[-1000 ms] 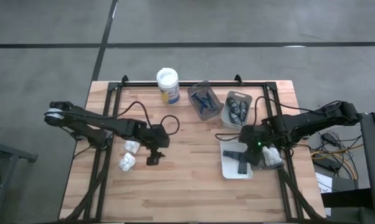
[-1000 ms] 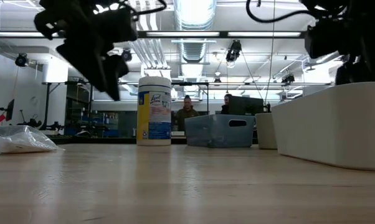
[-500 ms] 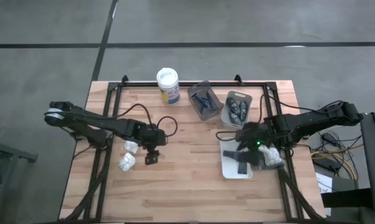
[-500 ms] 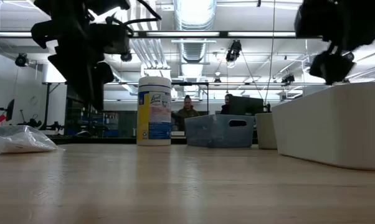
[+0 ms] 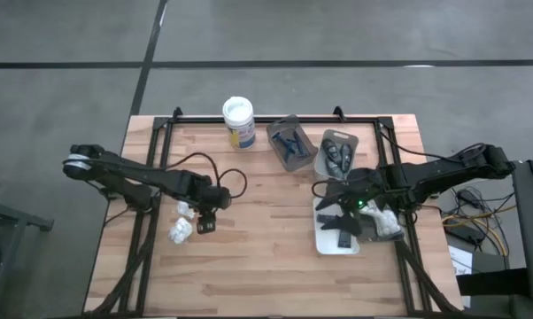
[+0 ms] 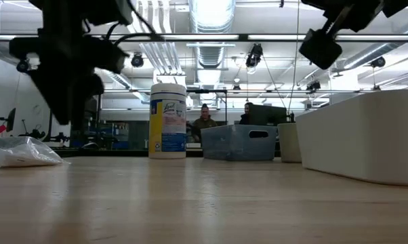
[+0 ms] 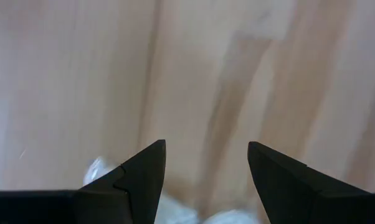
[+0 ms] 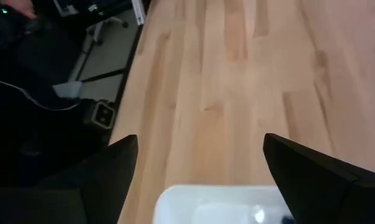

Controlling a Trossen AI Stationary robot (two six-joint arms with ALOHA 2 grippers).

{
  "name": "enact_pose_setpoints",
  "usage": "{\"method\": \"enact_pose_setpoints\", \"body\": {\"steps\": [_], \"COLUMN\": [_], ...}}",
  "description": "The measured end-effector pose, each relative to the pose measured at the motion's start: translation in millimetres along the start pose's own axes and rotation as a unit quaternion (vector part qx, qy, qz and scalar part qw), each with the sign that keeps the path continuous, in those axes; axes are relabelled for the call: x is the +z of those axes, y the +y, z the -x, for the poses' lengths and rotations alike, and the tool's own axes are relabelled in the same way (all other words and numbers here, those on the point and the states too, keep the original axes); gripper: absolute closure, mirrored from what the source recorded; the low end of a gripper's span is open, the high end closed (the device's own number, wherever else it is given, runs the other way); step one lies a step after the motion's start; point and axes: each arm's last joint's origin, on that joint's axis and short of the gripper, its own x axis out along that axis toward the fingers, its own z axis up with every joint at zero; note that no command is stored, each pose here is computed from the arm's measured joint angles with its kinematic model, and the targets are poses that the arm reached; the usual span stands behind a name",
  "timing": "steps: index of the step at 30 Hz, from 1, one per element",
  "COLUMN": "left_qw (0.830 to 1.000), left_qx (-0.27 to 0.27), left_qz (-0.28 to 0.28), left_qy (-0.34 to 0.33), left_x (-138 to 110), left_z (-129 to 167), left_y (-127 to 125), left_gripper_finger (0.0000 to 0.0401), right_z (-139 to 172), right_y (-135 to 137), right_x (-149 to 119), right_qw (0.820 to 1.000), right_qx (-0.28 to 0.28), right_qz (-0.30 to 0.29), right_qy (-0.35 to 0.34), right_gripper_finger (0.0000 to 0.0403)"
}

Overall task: Pick & Place Travel size toiletries
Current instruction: Put the white cotton pack into the bottom black bin

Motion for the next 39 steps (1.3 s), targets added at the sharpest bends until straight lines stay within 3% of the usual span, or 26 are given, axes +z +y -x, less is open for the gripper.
{"method": "enact_pose_setpoints", "body": {"steps": [3,8,16,22,28,34,39], "left_qw": [0.999,0.999,0.991,0.982,0.974,0.972,0.977], "left_qx": [0.030,0.026,0.062,0.081,0.089,0.062,0.023], "left_qz": [0.000,0.006,0.092,0.170,0.207,0.226,0.209], "left_qy": [0.012,-0.018,-0.070,-0.035,0.001,-0.002,-0.037], "left_x": [-10,-27,-59,-79,-94,-100,-92], "left_z": [-8,-17,-4,5,-16,-31,-35], "left_y": [5,11,26,33,38,38,35], "left_gripper_finger": [0.0169,0.0169,0.0169,0.0169,0.0169,0.0173,0.0212], "right_z": [-5,-18,-45,-61,-65,-56,-51], "right_y": [-2,-8,-18,-22,-20,-14,-12], "right_x": [0,-5,-10,-10,-1,6,8], "right_qw": [1.000,0.999,0.997,0.997,0.996,0.993,0.991], "right_qx": [-0.012,-0.023,-0.034,-0.029,-0.014,-0.004,-0.002], "right_qz": [0.014,0.024,0.035,0.054,0.089,0.119,0.132], "right_qy": [-0.001,0.025,0.057,0.048,0.013,-0.018,-0.026], "right_gripper_finger": [0.0053,0.0049,0.0071,0.0087,0.0104,0.0119,0.0132]}}
